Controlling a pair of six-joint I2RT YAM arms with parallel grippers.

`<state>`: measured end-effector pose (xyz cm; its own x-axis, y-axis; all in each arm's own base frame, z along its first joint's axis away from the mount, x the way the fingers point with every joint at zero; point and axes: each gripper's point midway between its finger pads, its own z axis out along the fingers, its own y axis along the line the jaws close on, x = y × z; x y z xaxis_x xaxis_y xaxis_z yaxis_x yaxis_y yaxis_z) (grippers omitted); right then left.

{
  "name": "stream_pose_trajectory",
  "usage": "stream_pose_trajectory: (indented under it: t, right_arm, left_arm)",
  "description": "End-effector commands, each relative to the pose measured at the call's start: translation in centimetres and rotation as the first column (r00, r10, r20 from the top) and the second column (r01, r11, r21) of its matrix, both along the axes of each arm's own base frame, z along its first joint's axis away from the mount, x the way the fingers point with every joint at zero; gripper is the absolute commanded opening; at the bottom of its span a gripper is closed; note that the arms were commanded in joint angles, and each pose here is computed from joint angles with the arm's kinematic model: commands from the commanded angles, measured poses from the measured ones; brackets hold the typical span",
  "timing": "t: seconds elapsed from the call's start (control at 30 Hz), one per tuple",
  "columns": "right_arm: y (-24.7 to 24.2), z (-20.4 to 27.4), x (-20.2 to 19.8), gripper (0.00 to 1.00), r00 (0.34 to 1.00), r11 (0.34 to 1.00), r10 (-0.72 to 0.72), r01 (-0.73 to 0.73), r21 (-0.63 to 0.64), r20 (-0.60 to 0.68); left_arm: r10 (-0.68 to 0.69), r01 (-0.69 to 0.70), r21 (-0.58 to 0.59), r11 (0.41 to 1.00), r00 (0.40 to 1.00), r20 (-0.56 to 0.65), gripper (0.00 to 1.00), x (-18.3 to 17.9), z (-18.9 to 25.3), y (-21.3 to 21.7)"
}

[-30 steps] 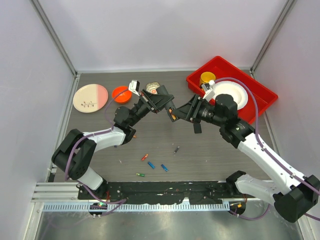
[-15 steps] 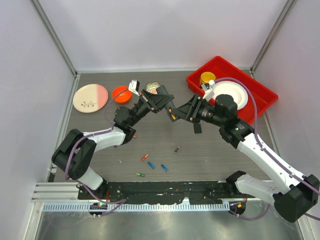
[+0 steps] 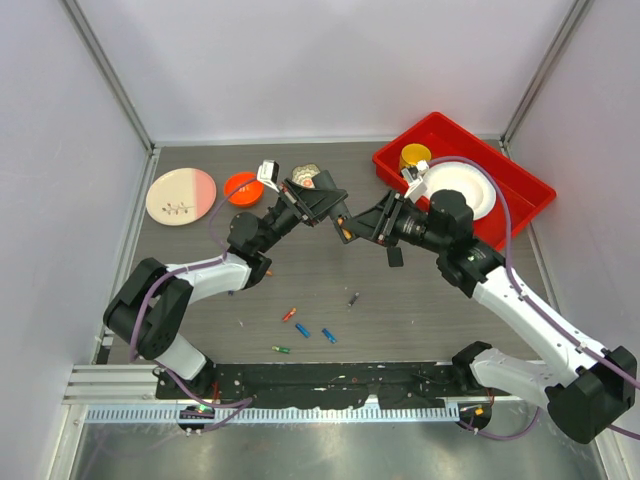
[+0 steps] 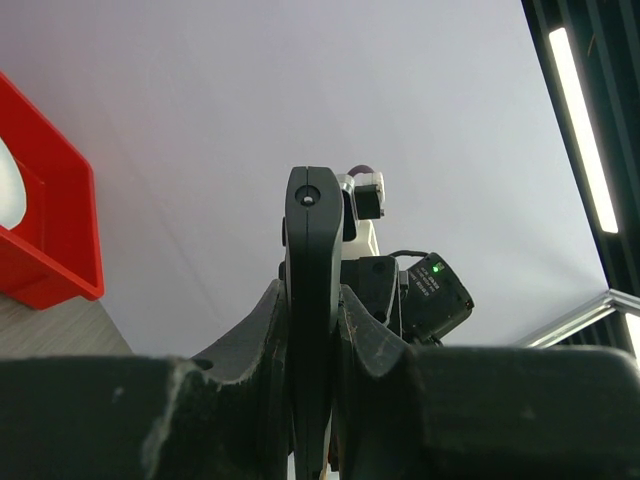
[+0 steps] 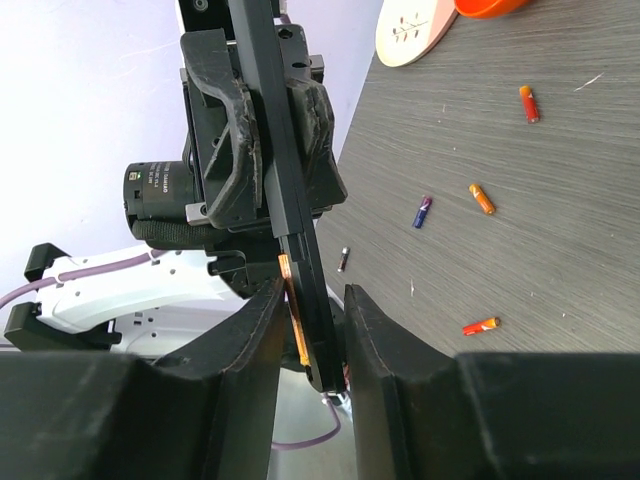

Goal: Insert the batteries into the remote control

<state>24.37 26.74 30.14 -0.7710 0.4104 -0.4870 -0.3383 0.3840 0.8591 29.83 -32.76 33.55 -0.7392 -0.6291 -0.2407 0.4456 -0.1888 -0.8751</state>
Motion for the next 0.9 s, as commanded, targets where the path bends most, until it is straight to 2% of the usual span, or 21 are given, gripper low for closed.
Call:
stream_pose_trajectory:
  t: [0.0,0.43,0.53,0.57,0.73,0.87]
  right_arm:
    - [0.0,-0.9,0.3,0.34,1.0,1.0,-0.001,0.001,-0.006,-0.016]
    - [0.1,-1.9,0.4,0.27,0.999,1.0,0.001,-0.001,-0.013,-0.043]
    - [0.3,-0.6,0.5,0.41,1.0,1.0,0.002,-0.001,0.018,-0.006]
    - [0.2,0.1,0.4,0.49,1.0,1.0,0.0,0.0,0.027,0.007]
    - [-0.3,2.4,0.4,0.63,0.999,1.0,-0.006,0.005,0.025,0.048]
    - [-1.5,4.0,0.4,0.69,0.995,1.0,-0.026,0.025,0.003,0.096]
  left_arm:
    - [0.024,0.021,-0.175,0.984,0.967,0.252,0.0,-3.1,6.8,2.3]
    - [0.027,0.019,-0.179,0.984,0.967,0.252,0.0,-3.1,6.9,2.3]
    - [0.029,0.014,-0.171,0.985,0.968,0.247,0.0,-3.0,6.5,2.3]
    - [0.029,0.014,-0.17,0.985,0.969,0.246,0.0,-3.0,6.4,2.3]
    - [0.033,0.002,-0.151,0.989,0.973,0.228,0.0,-2.7,5.3,2.2]
    - [0.037,-0.007,-0.139,0.99,0.976,0.216,0.0,-2.3,4.6,2.4]
